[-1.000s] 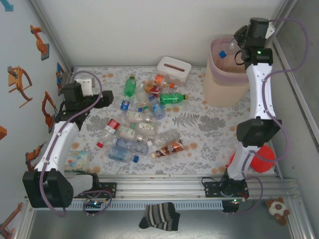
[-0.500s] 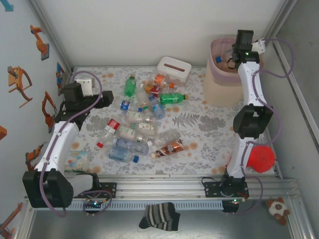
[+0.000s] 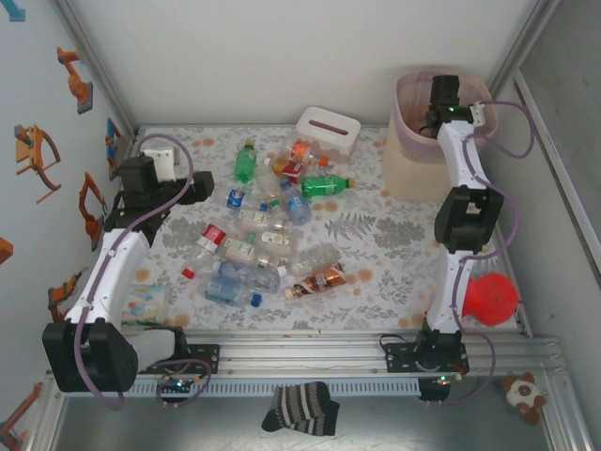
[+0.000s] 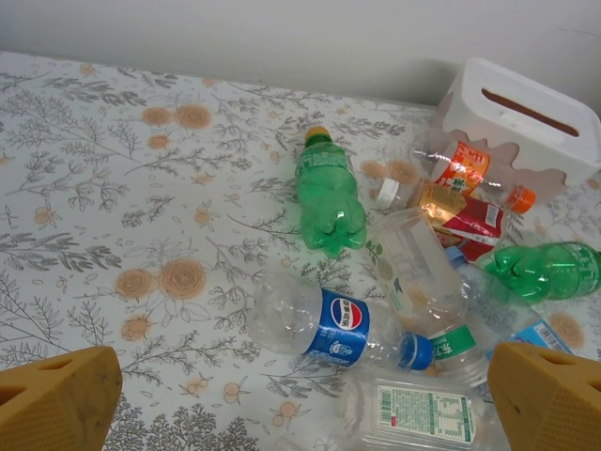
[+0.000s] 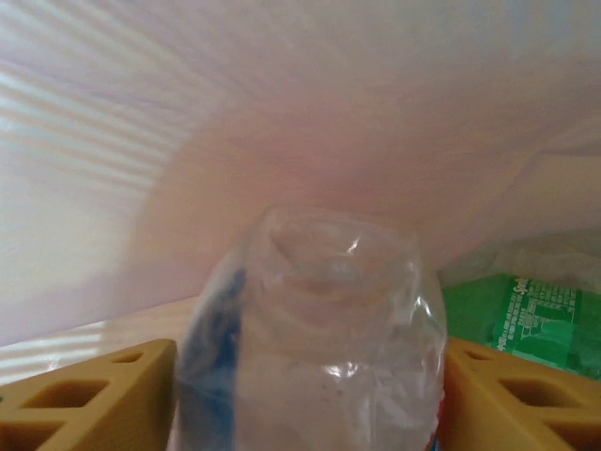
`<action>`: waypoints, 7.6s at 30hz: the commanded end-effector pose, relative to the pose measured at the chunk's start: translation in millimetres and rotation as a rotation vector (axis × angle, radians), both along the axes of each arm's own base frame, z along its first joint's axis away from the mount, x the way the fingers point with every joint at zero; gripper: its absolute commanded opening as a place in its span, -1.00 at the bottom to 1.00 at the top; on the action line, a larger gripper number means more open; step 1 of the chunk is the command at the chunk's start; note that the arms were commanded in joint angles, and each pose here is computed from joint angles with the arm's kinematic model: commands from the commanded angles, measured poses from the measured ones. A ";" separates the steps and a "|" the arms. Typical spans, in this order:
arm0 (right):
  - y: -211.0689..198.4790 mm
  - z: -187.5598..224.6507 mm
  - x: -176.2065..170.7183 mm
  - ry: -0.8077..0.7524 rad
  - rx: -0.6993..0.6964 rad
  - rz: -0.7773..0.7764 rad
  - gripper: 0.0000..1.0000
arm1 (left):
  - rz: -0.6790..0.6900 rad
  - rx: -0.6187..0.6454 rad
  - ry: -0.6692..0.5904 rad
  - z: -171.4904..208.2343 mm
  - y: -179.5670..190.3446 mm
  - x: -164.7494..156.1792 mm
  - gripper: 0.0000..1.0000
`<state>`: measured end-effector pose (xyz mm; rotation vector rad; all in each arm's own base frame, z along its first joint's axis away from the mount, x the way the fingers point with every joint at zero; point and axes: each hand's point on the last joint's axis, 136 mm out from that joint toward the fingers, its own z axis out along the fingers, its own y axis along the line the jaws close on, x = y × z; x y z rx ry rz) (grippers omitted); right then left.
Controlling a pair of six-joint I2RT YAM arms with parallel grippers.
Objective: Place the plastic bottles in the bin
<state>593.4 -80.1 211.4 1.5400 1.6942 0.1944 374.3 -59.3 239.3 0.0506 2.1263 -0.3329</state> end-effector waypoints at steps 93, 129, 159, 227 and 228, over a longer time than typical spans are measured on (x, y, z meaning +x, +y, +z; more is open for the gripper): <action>364.7 -126.0 -424.0 0.085 -1.269 3.041 0.31 | -0.016 0.048 0.016 -8.2 -0.8 -0.9 1.00; 347.6 -182.6 -424.4 0.333 -1.235 3.075 0.37 | -0.016 0.054 0.024 -10.3 -0.8 -1.3 1.00; 346.5 -123.7 -441.2 0.158 -1.198 3.020 -0.01 | -0.028 0.057 0.037 -14.6 -5.5 -2.0 1.00; 128.8 214.0 -76.1 -0.321 -0.609 1.155 -0.21 | -0.062 0.051 0.009 -3.1 -16.7 -8.4 1.00; 121.0 211.3 -70.1 -0.317 -0.597 1.139 -0.21 | -0.060 0.050 0.010 -3.4 -16.5 -8.0 1.00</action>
